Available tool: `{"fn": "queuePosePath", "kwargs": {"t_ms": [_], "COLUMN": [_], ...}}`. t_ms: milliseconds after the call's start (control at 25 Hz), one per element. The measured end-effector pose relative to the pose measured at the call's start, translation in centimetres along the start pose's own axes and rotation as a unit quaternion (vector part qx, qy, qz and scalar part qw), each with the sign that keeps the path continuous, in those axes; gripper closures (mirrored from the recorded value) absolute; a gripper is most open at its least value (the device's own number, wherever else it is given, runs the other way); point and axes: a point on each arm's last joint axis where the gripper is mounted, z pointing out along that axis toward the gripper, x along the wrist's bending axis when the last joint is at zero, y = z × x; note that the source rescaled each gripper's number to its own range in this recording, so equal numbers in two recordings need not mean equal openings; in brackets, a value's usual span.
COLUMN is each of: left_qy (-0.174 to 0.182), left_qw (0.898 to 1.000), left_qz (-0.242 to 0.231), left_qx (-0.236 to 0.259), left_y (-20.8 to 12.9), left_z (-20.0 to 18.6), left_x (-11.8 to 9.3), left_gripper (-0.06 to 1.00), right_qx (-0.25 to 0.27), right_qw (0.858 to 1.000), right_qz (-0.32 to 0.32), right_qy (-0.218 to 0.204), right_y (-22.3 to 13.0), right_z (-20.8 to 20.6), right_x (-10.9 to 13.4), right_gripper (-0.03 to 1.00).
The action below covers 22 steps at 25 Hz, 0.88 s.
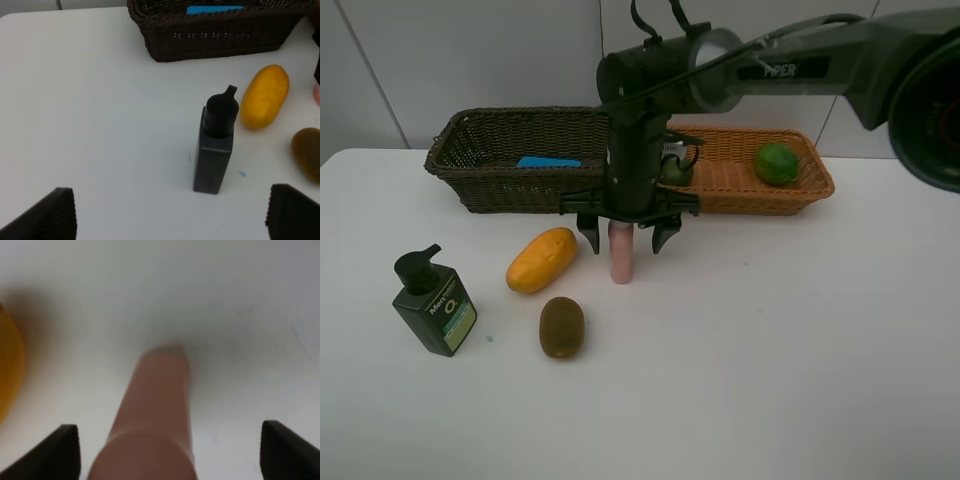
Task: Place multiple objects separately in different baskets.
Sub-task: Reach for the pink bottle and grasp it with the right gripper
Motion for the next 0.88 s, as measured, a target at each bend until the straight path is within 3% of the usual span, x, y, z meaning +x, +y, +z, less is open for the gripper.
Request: {"fn": "queuePosePath", "kwargs": {"t_ms": [360,440,520,640,880], "left_qy": [0.0,0.0,0.0,0.0,0.0], "left_qw": [1.0,1.0,1.0,1.0,1.0], "left_qz": [0.0,0.0,0.0,0.0,0.0], "left_qx": [0.0,0.0,0.0,0.0,0.0], "left_y": [0.0,0.0,0.0,0.0,0.0], "left_z": [0.0,0.0,0.0,0.0,0.0], "left_x": [0.0,0.0,0.0,0.0,0.0], "left_gripper": [-0.06,-0.06,-0.06,-0.06,-0.06], "right_qx": [-0.002,-0.003,-0.004,-0.003,-0.003], "right_qw": [1.0,1.0,1.0,1.0,1.0], "right_qz": [0.001,0.001,0.001,0.001,-0.014], "right_qy": [0.005,0.006,0.006,0.006,0.006], "right_y": [0.08,0.1,0.11,0.09,0.1], "right_z": [0.5,0.5,0.5,0.5,0.5], "right_x": [0.16,0.18,0.18,0.19,0.18], "right_gripper": [0.17,0.24,0.37,0.71,0.71]}}
